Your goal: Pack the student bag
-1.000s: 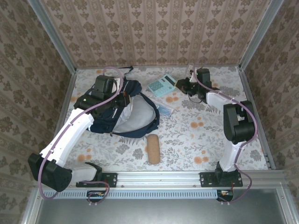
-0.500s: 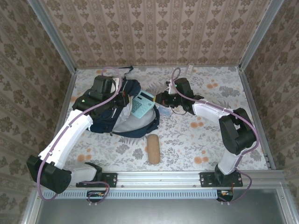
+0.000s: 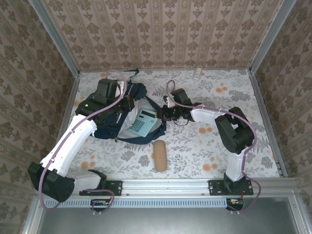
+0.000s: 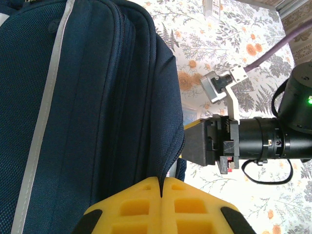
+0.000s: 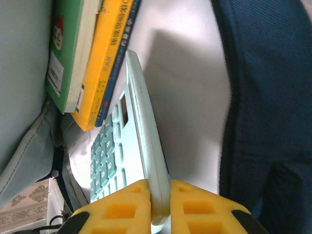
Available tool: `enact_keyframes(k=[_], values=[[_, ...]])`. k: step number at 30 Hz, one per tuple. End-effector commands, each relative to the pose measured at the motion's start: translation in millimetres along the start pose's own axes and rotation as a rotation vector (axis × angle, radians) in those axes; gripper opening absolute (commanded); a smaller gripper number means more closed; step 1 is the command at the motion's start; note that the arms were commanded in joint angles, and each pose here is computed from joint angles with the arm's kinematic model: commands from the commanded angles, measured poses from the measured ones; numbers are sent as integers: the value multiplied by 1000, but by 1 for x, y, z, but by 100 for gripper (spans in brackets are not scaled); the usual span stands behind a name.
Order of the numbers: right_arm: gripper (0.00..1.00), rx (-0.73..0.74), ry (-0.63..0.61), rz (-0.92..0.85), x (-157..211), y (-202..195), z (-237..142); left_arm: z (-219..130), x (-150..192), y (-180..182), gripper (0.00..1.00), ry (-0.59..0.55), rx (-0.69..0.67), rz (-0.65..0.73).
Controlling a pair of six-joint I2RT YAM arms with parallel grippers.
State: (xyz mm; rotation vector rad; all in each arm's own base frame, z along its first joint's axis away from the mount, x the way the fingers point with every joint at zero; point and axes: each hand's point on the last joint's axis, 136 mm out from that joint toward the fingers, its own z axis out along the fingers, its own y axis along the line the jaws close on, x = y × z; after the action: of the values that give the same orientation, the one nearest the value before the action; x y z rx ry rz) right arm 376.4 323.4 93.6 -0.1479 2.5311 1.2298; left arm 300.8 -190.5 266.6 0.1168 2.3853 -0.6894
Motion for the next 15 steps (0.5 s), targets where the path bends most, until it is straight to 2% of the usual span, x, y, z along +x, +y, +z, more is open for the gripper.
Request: enact_keyframes(k=[1, 11, 14, 15], values=[[14, -24, 19, -78, -8, 13, 10, -24, -23, -16, 0, -99, 52, 18], [15, 23, -6, -72, -19, 1, 29, -22, -21, -16, 0, -92, 59, 15], [27, 30, 2, -58, -21, 0, 33, -22, -22, -17, 0, -92, 64, 15], [27, 41, -3, -57, -21, -2, 32, -22, -22, -17, 0, -91, 65, 14]])
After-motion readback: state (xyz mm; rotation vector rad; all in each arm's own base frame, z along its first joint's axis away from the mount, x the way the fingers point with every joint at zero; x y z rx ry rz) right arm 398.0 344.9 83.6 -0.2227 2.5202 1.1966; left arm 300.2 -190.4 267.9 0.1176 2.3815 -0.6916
